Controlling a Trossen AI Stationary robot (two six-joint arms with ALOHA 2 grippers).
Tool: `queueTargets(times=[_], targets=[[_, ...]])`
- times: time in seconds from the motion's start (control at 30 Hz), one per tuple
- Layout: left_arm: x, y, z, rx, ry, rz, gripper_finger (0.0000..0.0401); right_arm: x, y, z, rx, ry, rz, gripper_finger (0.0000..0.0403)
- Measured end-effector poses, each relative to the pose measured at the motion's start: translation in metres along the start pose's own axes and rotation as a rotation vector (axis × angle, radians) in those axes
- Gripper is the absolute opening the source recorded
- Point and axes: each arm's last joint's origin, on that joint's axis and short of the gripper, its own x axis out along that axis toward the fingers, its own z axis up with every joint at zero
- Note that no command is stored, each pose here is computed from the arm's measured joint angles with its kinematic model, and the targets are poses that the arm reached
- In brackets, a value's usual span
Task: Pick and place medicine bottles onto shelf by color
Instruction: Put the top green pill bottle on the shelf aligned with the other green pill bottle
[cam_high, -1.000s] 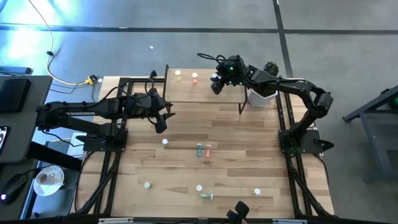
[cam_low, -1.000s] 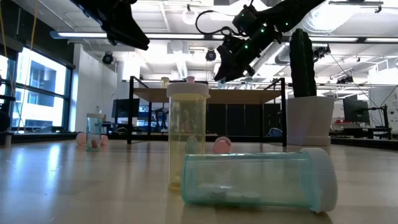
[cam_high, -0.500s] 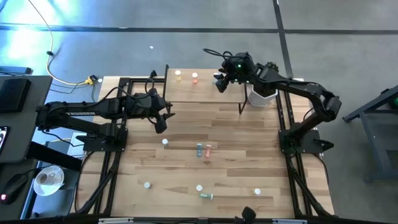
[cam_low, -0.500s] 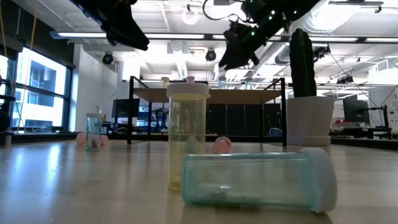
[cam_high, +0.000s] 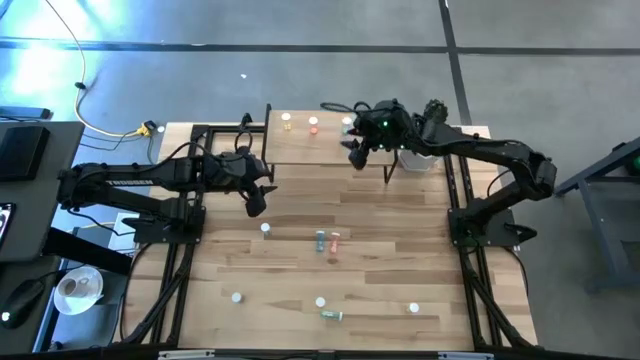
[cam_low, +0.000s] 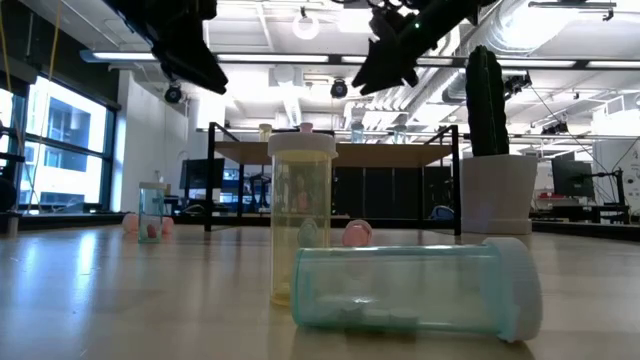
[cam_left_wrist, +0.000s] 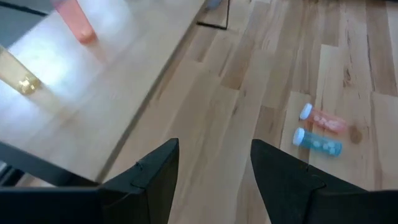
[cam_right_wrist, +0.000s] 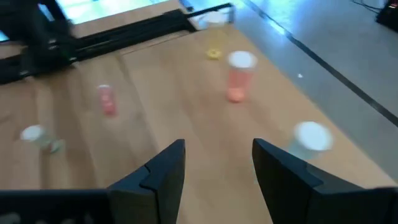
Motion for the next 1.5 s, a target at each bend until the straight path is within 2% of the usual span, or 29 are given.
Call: queueTargets(times=[0.33,0.53,0.67,0.77,1.03,1.23,1.5], targets=[[-0.005,-0.018,-0.013,-0.004,0.106,-0.06,0.0188,-0.003,0.047,-0.007,-0.064,0.038,0.119,0.0179],[-0.011,-0.031,-0.024,-0.011,0.188,-0.078,0.0188,-0.006,0.066,-0.012,-0.076,0.059,0.082,0.0179],[-0.015,-0.04,-0.032,-0.007,0.214,-0.071,0.0188,-0.006,0.077,-0.015,-0.096,0.074,0.105,0.0179],[-0.011,-0.047,-0.047,0.022,0.23,-0.038,0.0188,-0.004,0.085,-0.019,-0.1,0.087,0.121,0.0179],[-0.013,-0.067,-0.079,-0.026,0.254,-0.052,0.0188,0.002,0.09,-0.029,-0.095,0.126,0.128,0.0179],[-0.012,-0.076,-0.104,-0.073,0.251,-0.043,0.0188,0.002,0.09,-0.026,-0.098,0.086,0.117,0.0179],[-0.001,-0.083,-0.133,-0.153,0.142,-0.039,0.0188,0.002,0.091,-0.023,-0.094,0.064,0.119,0.0179]])
